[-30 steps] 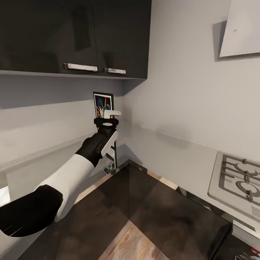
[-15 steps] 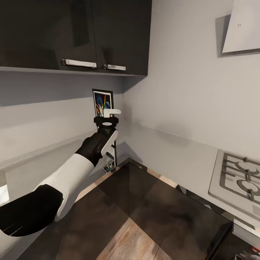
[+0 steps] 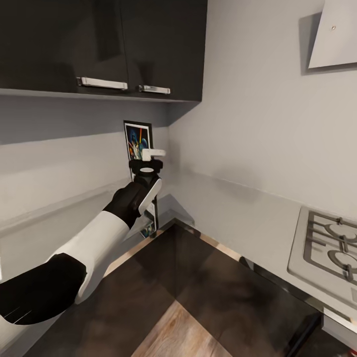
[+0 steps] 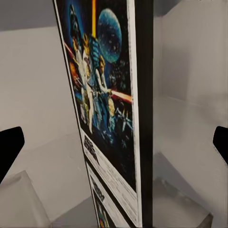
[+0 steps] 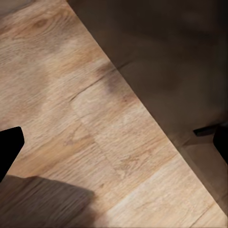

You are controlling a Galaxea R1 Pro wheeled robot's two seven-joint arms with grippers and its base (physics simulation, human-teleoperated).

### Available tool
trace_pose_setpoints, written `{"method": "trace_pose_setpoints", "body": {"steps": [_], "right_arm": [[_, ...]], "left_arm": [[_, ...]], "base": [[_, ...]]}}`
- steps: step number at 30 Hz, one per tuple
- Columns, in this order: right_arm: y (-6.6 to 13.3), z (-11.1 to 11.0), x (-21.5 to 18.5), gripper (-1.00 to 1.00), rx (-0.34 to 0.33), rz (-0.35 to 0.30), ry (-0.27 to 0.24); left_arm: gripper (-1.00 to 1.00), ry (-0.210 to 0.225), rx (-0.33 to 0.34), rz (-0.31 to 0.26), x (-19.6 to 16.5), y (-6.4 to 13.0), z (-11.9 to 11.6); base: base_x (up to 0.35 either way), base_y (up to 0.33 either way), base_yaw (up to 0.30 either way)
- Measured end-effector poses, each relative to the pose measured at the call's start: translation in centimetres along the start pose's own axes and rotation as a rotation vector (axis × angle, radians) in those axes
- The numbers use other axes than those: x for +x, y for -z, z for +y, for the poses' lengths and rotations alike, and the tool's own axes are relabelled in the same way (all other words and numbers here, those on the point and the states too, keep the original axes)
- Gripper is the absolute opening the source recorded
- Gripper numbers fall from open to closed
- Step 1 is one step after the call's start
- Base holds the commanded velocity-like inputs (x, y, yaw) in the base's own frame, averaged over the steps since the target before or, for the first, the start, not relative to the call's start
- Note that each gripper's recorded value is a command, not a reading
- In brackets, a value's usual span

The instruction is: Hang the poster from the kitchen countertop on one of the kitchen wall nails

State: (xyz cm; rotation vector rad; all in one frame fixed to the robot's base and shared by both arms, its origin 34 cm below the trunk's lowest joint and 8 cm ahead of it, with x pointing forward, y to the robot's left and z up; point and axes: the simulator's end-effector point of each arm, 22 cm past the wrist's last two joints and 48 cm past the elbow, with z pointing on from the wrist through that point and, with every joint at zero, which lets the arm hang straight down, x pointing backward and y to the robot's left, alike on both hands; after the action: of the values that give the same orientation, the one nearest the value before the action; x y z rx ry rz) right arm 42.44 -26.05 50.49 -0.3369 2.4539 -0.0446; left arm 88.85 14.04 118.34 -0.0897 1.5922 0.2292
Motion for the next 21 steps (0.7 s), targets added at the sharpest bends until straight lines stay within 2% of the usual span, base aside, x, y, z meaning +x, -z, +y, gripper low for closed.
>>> {"method": "trace_pose_setpoints", "body": {"steps": [21], "right_arm": [[-0.01,0.25,0.01,1.0,-0.004,0.001,0.001]], "left_arm": [[1.0,0.014,0.001,-0.019,-0.47,0.03,0.0]], "base": [[0.062,0.013,0.0]]}}
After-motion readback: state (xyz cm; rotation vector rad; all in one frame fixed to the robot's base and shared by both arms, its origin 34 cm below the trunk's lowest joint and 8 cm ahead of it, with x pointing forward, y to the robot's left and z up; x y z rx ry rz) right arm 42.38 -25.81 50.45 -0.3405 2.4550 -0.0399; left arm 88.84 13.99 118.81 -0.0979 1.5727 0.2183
